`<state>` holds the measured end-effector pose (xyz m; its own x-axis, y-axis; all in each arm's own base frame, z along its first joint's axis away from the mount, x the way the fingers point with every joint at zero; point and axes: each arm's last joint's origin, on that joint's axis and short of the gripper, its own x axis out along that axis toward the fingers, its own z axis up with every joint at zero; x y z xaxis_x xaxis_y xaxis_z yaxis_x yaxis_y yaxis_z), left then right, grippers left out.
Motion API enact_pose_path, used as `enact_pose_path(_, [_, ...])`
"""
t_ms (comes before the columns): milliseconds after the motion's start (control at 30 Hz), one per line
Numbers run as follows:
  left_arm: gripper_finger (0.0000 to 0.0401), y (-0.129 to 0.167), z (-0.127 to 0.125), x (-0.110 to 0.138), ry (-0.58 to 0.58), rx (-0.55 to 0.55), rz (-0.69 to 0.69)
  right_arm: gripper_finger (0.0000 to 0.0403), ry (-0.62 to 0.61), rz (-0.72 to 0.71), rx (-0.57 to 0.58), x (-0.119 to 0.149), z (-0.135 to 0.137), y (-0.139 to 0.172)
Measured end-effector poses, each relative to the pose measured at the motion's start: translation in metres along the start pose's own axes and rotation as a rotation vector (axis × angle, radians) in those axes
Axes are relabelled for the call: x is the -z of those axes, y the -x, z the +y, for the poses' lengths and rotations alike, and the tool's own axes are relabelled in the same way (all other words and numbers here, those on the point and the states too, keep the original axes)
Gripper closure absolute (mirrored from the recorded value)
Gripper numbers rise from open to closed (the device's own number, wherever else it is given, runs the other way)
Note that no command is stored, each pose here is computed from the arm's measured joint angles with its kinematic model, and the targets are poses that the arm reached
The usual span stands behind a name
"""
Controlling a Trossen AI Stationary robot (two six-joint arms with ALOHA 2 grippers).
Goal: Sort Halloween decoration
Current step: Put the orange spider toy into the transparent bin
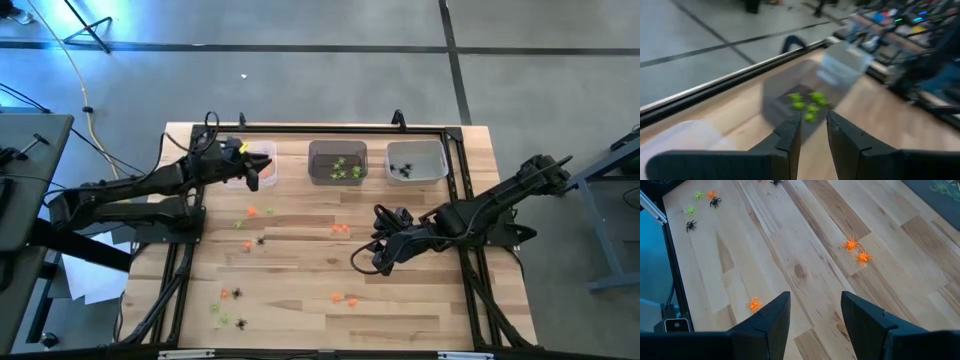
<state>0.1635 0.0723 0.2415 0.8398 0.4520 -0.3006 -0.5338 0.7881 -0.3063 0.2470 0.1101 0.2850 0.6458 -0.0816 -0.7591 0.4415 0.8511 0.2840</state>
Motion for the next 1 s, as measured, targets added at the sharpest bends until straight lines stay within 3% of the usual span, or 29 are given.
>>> enact_pose_path(467, [0.0323,-0.002,-0.068,0.011,-0.069,0.379,-0.077,0.0231,0.0,0.0,0.0,0.0,0.0,0.0])
enact_pose_path(767, [0.0323,-0.005,-0.08,0.006,-0.07,0.408,-0.206,0.0231,0.0,0.0,0.0,0.0,0.0,0.0])
enact_pose_path(1000, [0.0323,-0.009,-0.081,0.008,-0.085,0.401,-0.211,0.0231,0.0,0.0,0.0,0.0,0.0,0.0])
